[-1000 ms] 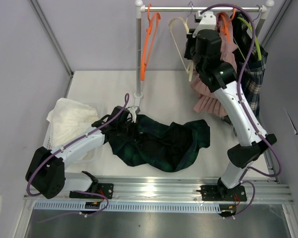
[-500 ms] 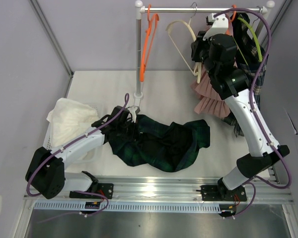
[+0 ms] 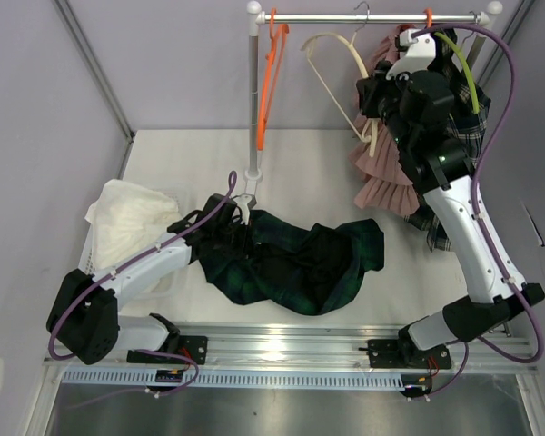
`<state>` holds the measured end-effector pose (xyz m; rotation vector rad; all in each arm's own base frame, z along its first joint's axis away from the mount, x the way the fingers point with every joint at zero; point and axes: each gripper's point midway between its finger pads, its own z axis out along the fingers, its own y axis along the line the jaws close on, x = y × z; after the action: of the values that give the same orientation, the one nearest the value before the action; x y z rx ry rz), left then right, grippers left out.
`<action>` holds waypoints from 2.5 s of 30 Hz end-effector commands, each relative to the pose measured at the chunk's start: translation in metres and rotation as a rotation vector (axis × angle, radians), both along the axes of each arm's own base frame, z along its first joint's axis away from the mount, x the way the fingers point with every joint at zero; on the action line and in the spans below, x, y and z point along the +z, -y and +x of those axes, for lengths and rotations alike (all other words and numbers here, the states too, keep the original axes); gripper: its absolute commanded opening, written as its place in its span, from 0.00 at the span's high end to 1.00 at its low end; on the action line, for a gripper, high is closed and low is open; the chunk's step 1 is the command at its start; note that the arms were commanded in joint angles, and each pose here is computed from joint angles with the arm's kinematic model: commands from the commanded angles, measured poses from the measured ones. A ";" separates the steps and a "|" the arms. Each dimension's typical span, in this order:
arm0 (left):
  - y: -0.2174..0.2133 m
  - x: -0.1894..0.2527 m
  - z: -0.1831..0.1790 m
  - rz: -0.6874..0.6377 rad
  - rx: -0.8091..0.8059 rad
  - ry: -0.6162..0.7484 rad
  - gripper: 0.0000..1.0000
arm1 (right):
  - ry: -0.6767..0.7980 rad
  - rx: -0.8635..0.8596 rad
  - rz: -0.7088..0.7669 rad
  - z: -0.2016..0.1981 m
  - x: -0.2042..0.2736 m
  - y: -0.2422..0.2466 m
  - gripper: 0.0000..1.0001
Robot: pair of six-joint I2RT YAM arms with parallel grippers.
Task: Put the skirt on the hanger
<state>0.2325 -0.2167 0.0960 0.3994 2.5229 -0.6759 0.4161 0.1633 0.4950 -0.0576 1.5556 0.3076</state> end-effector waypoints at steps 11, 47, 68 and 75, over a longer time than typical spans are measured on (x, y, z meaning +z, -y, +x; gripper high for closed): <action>0.008 0.027 0.011 -0.032 -0.025 0.082 0.85 | 0.150 0.078 0.140 -0.064 0.052 0.028 1.00; -0.014 0.040 0.063 0.076 0.071 0.043 0.86 | -0.392 0.667 0.033 -0.288 -0.153 0.007 1.00; -0.010 0.075 0.059 0.045 0.049 0.080 0.83 | -0.335 0.605 -0.089 -0.251 -0.165 -0.018 1.00; -0.008 0.095 0.057 0.036 0.036 0.112 0.83 | -0.302 0.510 -0.205 -0.245 -0.173 -0.027 1.00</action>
<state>0.2875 -0.2047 0.1559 0.3533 2.5296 -0.5498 0.1478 0.1959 0.2995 -0.6993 1.9610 0.6991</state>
